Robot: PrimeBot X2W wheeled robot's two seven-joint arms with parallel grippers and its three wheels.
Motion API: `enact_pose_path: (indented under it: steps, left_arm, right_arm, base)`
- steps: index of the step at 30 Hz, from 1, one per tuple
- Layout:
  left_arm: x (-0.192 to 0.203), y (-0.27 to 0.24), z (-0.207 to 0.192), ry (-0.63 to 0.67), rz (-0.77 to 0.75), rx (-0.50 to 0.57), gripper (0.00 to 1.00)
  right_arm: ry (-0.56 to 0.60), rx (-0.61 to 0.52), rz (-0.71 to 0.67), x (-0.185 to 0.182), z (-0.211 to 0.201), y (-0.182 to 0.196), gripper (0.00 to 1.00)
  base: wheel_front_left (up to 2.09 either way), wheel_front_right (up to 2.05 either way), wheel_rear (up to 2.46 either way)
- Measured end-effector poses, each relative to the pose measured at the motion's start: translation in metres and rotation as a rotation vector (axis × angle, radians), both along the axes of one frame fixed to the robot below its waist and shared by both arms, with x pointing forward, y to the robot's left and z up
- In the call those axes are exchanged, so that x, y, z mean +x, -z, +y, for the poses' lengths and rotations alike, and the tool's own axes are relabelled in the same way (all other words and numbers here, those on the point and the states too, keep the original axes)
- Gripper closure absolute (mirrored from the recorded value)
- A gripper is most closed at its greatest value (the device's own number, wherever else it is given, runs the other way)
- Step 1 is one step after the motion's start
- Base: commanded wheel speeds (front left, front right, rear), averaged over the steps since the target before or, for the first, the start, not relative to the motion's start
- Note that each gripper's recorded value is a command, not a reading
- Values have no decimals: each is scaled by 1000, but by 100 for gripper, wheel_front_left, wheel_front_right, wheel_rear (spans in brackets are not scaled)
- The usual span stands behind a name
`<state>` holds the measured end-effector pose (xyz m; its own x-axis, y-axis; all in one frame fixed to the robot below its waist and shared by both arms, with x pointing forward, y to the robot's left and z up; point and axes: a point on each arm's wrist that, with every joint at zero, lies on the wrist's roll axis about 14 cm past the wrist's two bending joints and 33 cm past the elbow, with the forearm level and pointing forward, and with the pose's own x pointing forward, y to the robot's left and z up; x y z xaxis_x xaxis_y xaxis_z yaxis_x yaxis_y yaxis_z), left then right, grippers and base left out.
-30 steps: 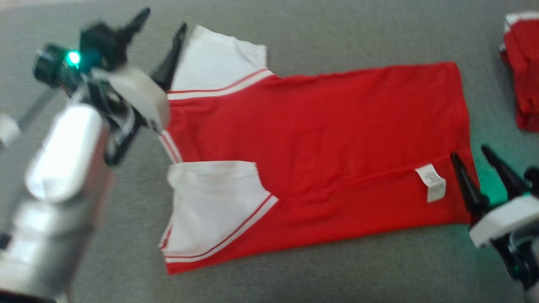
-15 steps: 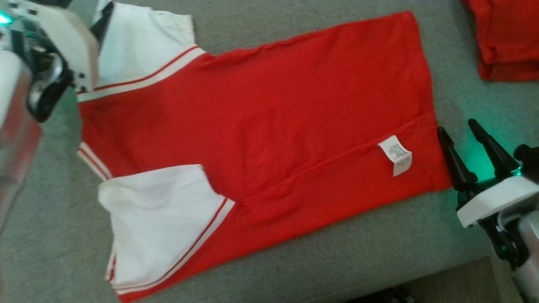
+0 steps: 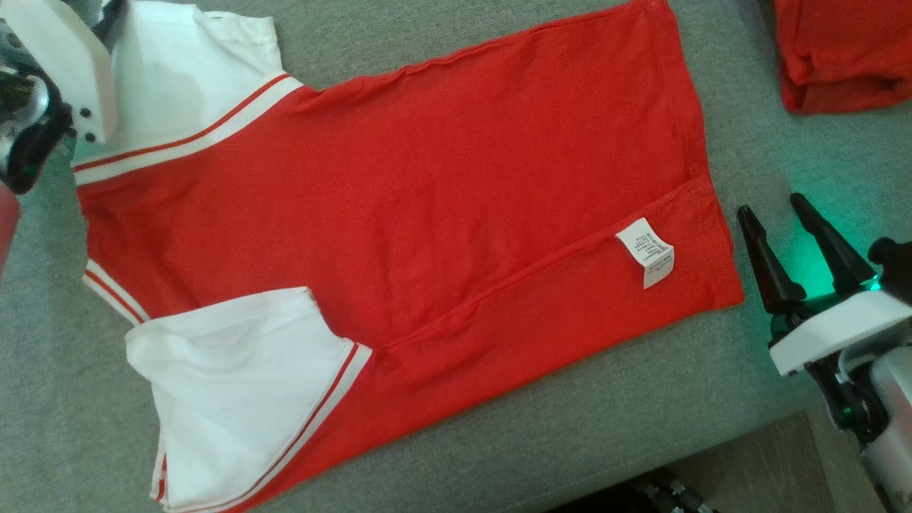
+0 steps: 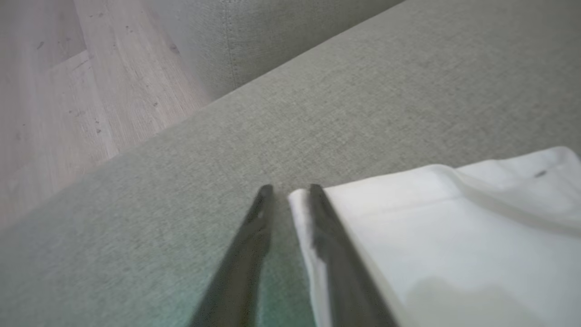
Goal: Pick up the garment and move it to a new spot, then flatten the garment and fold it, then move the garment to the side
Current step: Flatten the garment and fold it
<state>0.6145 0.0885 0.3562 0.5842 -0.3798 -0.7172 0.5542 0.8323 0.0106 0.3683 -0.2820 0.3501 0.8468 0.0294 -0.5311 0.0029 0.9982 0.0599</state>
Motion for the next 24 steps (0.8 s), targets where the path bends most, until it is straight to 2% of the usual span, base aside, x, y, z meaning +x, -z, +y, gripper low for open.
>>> enact_pose_path:
  steps: [1, 9, 14, 18, 24]
  left_arm:
    - [-1, 1, -1, 7, 4, 0, 100]
    - [-12, -7, -1, 44, -3, -10, 100]
    - [-12, -33, 2, 11, -52, -83, 100]
    - [-19, -48, 5, 21, -86, -98, 100]
    - [-25, -69, 3, 58, -146, -130, 100]
  right_arm:
    - [1, 0, -2, 1, 0, 0, 0]
    - [-31, -13, -36, 17, 0, -8, 0]
    - [-95, 5, -96, 56, 14, -37, 0]
    - [-172, 26, -45, 85, 35, -46, 0]
    - [-227, -42, 13, 128, 41, -46, 0]
  base:
    - [0, 0, 0]
    - [0, 0, 0]
    - [0, 0, 0]
    - [0, 0, 0]
    - [0, 0, 0]
